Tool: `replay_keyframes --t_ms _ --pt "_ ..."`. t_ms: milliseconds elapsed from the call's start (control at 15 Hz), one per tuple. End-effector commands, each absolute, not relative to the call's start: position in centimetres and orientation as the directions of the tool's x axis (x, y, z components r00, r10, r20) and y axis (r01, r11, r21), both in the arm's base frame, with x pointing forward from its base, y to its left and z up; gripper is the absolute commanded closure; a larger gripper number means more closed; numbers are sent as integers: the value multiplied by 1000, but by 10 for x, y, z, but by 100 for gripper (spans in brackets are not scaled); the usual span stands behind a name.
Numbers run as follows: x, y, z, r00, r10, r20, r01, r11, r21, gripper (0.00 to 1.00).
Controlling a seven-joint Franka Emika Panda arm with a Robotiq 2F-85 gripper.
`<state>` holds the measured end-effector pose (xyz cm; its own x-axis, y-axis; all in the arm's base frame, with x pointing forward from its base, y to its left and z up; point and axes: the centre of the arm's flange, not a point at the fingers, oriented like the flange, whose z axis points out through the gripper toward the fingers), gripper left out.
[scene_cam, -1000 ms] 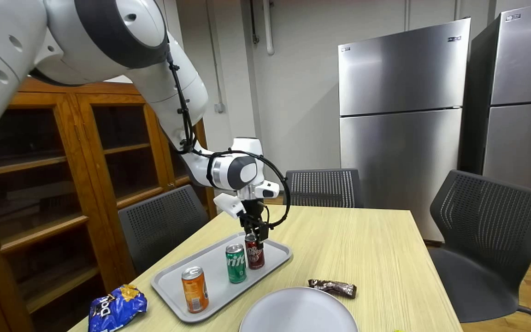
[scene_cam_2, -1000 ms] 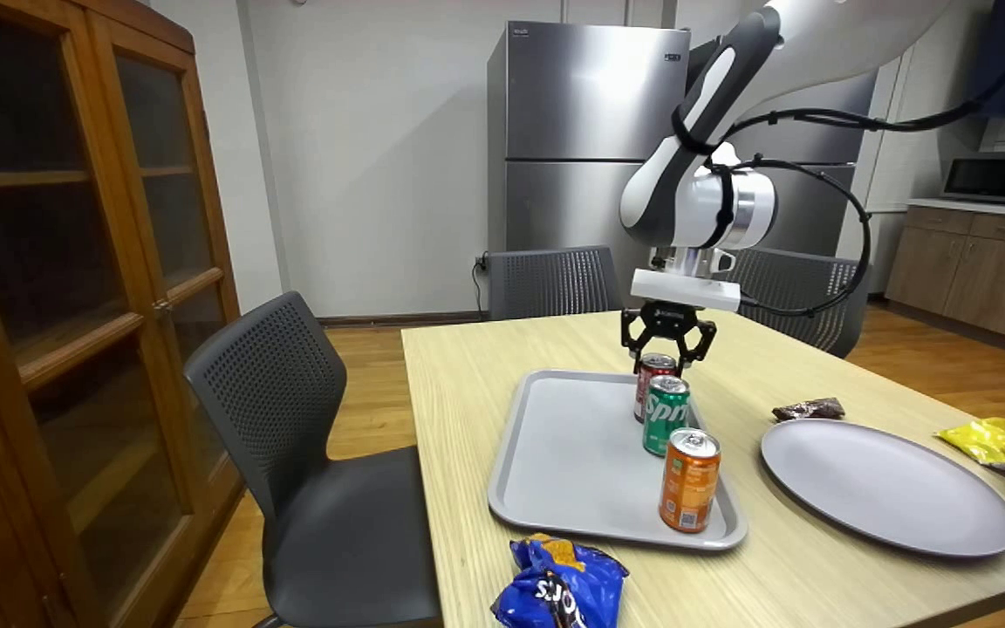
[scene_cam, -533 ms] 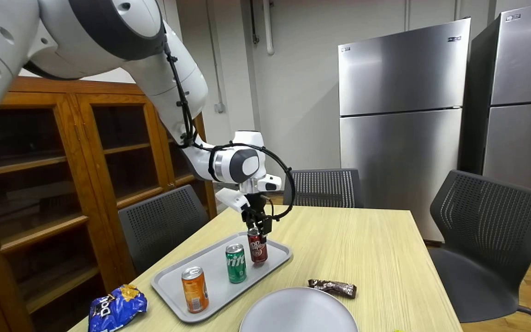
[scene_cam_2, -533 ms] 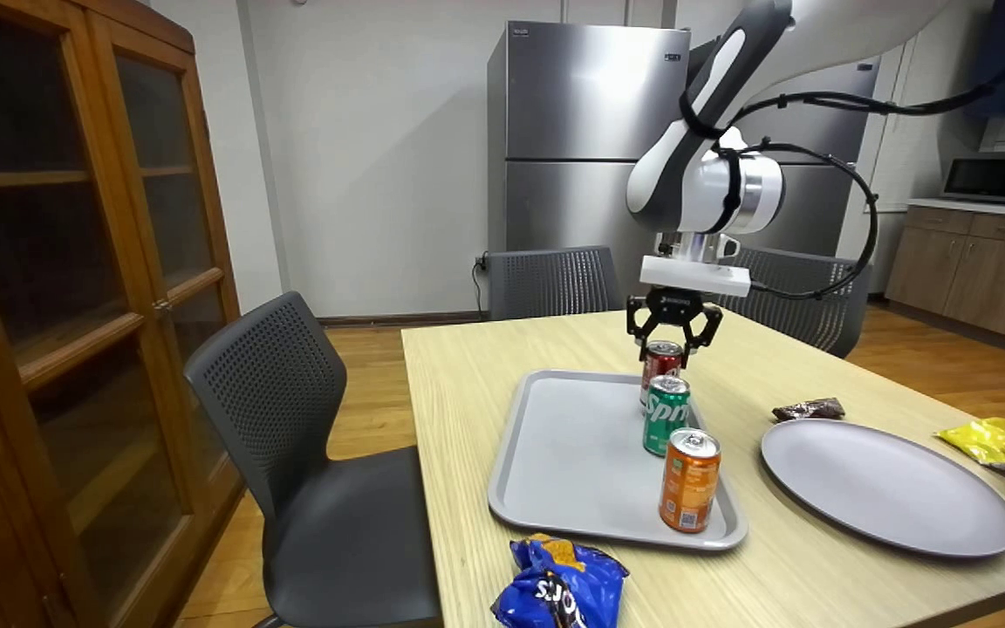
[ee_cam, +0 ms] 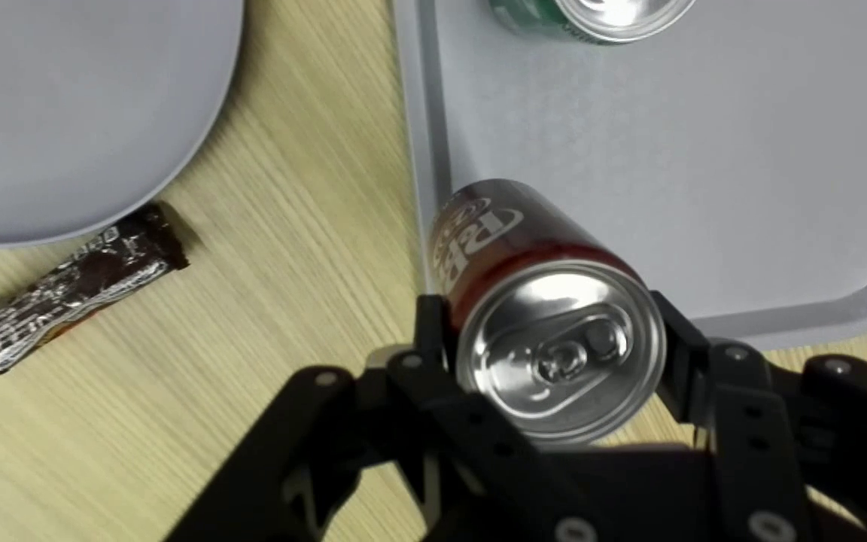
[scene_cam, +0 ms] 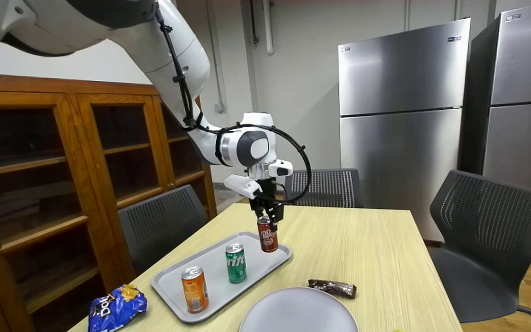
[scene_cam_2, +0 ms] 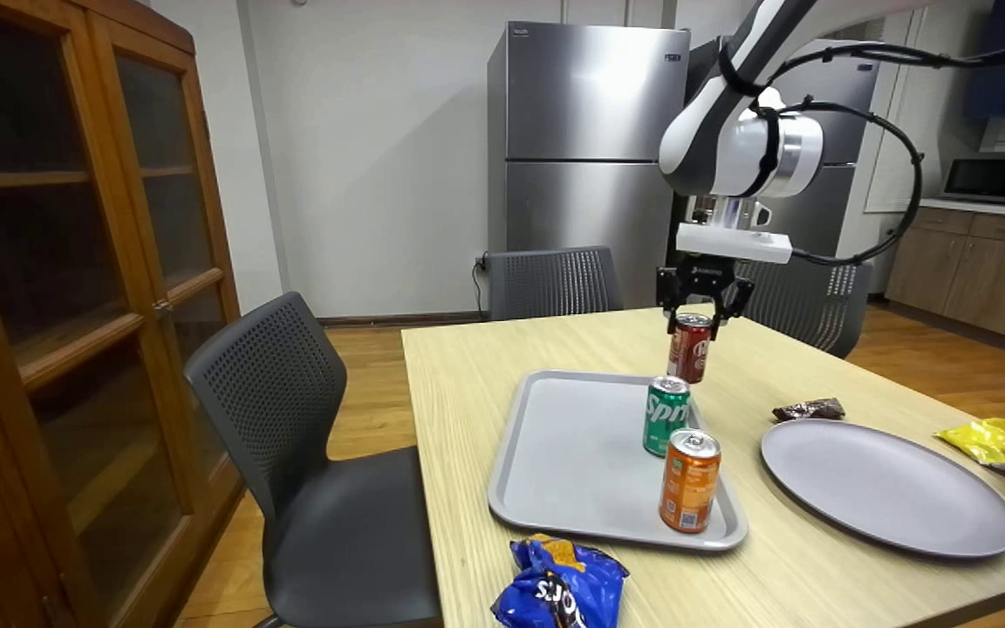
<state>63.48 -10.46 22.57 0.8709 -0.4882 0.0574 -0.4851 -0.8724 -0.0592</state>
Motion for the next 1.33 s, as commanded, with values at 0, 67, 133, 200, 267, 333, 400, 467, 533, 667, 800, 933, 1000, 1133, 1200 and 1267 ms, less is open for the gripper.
replay_keyframes --t_ms 0,67,133,200,267,333,400,467,533,667,800,933,1000,1133,1200,1267 --pt "611 -128 246 861 -502 76 -499 -865 -56 61" --pt "607 -135 246 856 -512 73 -509 -859 -57 61" --pt "604 -143 245 848 -525 74 -523 -851 -51 61" --pt "600 -151 244 841 -536 69 -534 -844 -47 61" --pt "596 -157 243 837 -543 66 -541 -840 -44 61" --pt "592 -164 241 830 -553 64 -552 -833 -39 61" --pt "587 -171 239 824 -563 60 -562 -827 -35 61" --pt "583 -178 236 814 -578 64 -577 -816 -29 61" --pt "579 -183 233 806 -589 65 -588 -808 -24 61" --pt "572 -198 227 787 -613 66 -614 -789 -14 61" --pt "565 -215 224 768 -638 64 -639 -769 -5 61" --pt "557 -229 223 750 -659 58 -661 -751 3 61" --pt "553 -236 223 742 -668 54 -669 -743 6 61" --pt "544 -247 221 730 -682 48 -683 -730 15 61" --pt "540 -251 221 726 -686 45 -687 -726 19 61" --pt "537 -254 220 725 -687 44 -688 -725 21 61"
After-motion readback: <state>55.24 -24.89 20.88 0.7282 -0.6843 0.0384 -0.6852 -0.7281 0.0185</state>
